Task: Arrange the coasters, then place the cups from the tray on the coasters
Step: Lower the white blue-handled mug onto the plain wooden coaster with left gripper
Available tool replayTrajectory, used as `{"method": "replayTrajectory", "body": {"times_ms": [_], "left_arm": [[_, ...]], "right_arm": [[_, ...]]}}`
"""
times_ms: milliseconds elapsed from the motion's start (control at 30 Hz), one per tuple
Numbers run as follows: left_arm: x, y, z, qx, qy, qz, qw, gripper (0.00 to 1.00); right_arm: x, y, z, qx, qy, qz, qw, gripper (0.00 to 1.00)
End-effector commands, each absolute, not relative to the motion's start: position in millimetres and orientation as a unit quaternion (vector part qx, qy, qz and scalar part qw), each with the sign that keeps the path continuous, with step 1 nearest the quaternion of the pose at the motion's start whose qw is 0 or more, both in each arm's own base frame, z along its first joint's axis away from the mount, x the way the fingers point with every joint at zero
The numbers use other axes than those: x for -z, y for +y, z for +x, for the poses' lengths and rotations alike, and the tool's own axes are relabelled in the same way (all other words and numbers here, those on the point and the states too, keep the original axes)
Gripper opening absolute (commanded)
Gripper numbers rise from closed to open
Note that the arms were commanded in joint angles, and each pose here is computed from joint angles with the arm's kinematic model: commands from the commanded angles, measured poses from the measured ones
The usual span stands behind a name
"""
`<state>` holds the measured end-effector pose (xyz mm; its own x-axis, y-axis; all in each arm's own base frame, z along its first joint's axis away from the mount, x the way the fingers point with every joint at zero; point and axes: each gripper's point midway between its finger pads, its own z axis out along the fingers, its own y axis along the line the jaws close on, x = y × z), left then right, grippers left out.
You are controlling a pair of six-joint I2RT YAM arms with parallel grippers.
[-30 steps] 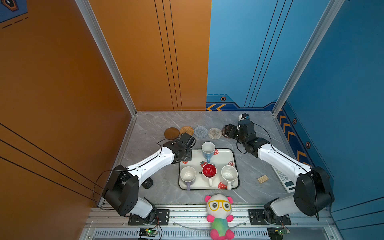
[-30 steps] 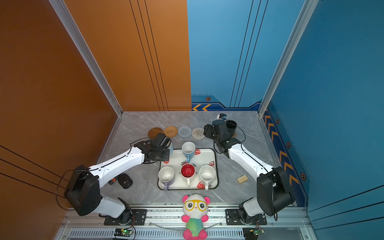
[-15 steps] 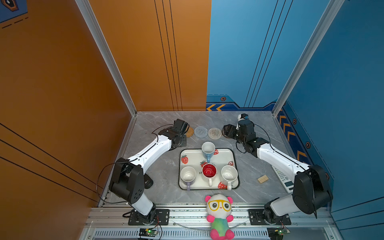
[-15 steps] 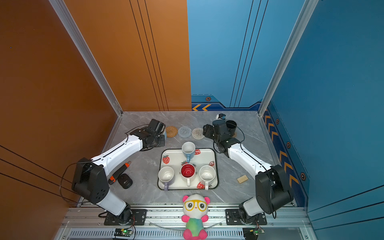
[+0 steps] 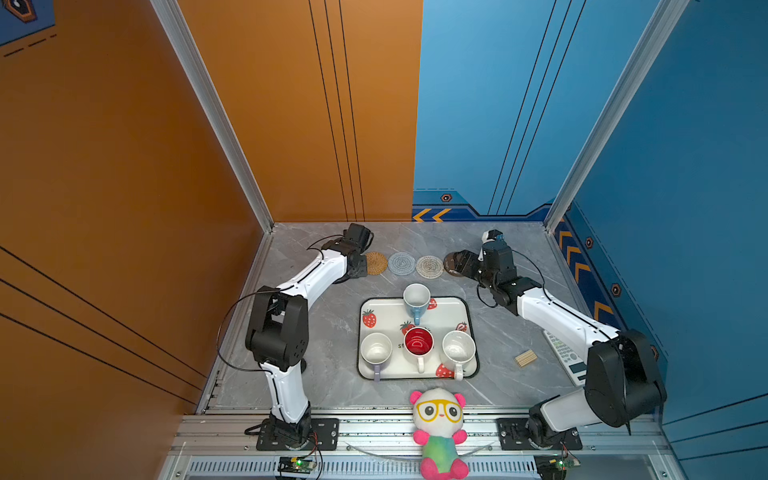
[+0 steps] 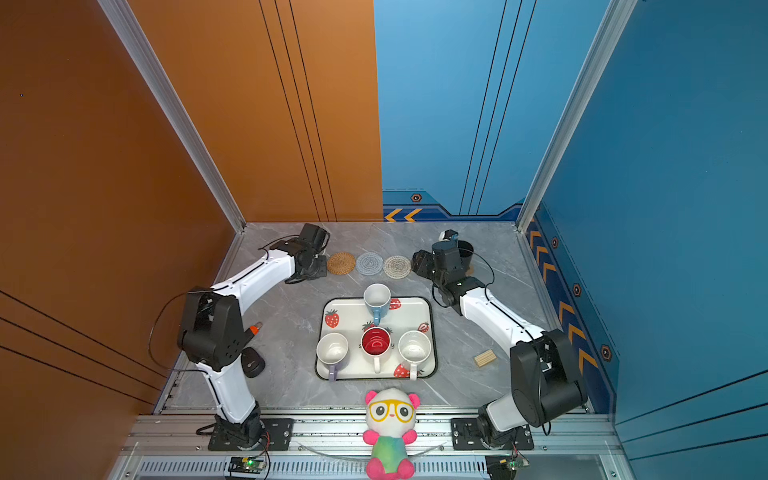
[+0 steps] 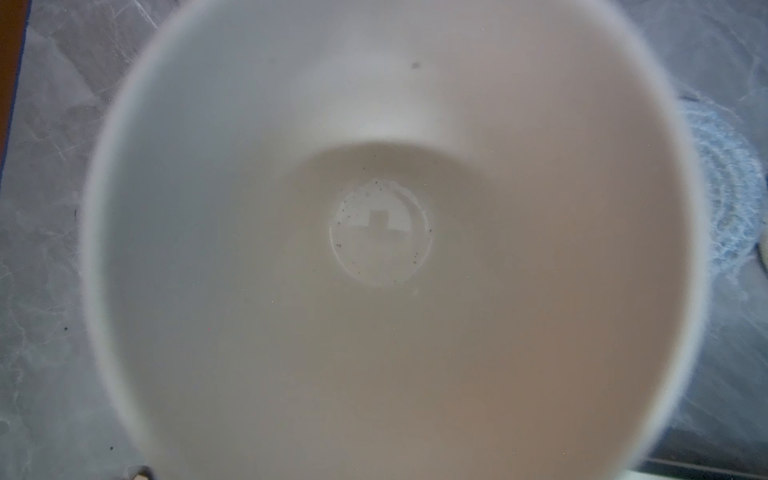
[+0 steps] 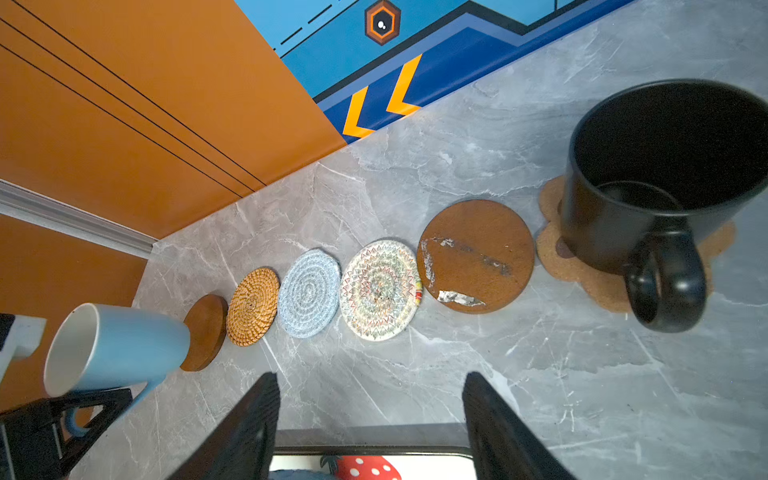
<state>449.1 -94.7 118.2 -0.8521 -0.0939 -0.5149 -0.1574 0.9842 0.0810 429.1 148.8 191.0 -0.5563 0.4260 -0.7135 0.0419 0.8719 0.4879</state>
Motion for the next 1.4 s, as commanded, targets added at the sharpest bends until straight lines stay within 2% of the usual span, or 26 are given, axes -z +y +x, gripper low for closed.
{"method": "replayTrajectory", "body": {"times_ms": [0,767,1367], "left_arm": [[-138.3,-84.6,470.4,-0.065,0.948,-0.082,0.302,0.00],[-113.3,-65.5,492.2,-0.049,0.948,-0.111,0.295,0.00],[-103.6,-70.1,497.7,-0.022,0.950,-0.119,0.289,0.00]], "right_arm": [[-184.8,146.3,429.0,-0.218,0.856,0.146,0.445,0.68],[-180.7,147.2,432.8,-0.218,0.859,0.147,0.439,0.68],[-175.5,150.4,437.0,-0.218,0.863,0.146,0.432,0.68]]}}
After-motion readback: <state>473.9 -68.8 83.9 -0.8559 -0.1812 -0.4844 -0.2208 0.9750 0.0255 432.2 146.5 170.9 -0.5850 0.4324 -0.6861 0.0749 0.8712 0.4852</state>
